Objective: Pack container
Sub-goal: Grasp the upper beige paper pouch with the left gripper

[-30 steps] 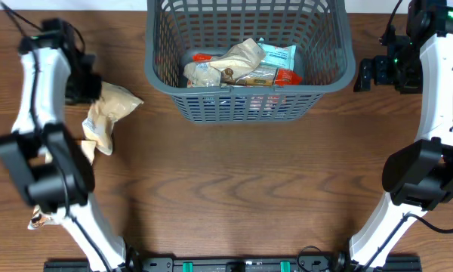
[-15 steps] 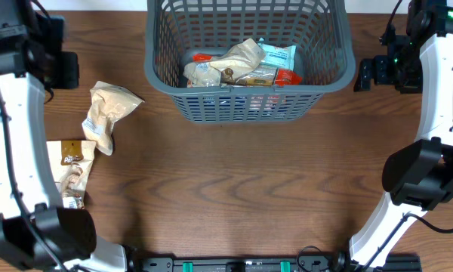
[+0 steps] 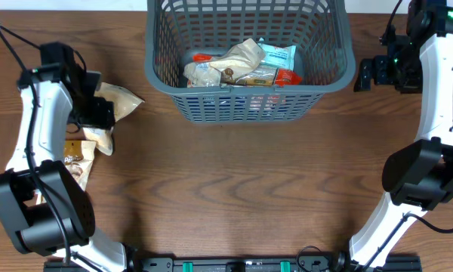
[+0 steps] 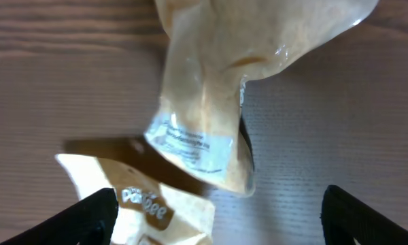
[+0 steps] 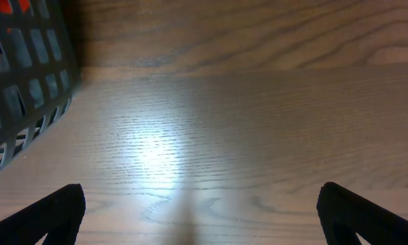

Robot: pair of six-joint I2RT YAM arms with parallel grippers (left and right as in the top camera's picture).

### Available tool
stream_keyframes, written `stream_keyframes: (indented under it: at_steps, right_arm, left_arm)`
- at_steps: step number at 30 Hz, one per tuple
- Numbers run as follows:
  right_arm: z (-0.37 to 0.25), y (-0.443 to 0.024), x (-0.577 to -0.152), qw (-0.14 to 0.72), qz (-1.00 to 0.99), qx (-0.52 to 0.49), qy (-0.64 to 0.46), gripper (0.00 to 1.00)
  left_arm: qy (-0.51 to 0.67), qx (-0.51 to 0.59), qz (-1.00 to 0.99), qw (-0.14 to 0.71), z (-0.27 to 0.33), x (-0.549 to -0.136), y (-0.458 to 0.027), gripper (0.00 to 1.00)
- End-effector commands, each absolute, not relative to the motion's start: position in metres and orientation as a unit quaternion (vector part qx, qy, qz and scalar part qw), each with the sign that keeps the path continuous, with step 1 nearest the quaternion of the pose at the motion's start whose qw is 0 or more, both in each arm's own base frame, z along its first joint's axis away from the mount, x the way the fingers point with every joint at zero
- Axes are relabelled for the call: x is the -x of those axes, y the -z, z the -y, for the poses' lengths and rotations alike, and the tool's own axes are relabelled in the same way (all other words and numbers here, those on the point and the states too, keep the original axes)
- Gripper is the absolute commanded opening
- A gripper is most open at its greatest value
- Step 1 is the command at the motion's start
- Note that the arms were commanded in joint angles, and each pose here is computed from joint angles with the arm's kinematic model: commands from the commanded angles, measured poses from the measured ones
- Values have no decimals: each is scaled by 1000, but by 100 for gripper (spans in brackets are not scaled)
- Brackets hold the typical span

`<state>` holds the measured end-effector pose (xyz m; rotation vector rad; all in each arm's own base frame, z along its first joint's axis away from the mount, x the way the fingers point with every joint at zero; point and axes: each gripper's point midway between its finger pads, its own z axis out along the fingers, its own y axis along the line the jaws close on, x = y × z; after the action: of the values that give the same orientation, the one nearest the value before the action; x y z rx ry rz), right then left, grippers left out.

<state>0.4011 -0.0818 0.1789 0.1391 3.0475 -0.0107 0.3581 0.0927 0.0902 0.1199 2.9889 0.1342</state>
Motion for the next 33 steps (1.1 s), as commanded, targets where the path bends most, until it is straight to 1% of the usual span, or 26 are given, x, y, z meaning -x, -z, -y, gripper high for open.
stream_keyframes:
  at_steps: [1, 7, 10, 14, 24, 29, 30, 31, 33]
  right_arm:
    - [79, -184, -399, 50, -998, -47, 6, 99]
    - [78, -184, -398, 47, -998, -47, 5, 99]
    - [78, -184, -398, 47, -998, -47, 5, 99]
    - [78, -184, -398, 47, -998, -47, 5, 99]
    - [78, -184, -398, 48, -998, -47, 5, 99]
    - [78, -184, -398, 47, -998, -47, 5, 99]
    - [78, -184, -398, 47, -998, -47, 5, 99]
    - [78, -184, -398, 47, -998, -47, 5, 99]
    - [78, -184, -397, 46, -998, -47, 5, 99]
  left_arm:
    - [-40, -64, -995, 63, -89, -350, -72, 87]
    - [-44, -74, -994, 73, -89, -349, -49, 91]
    - [-49, -75, -992, 89, -91, -357, -47, 95]
    - [-55, -75, -990, 108, -94, -369, -44, 98]
    - [-43, -76, -994, 69, -94, -369, 2, 98]
    - [-41, -76, -994, 64, -94, -370, 12, 98]
    - [-41, -76, -994, 64, -94, -370, 12, 97]
    - [-41, -76, -994, 64, -94, -370, 12, 92]
    - [-41, -74, -994, 64, -94, -371, 11, 73]
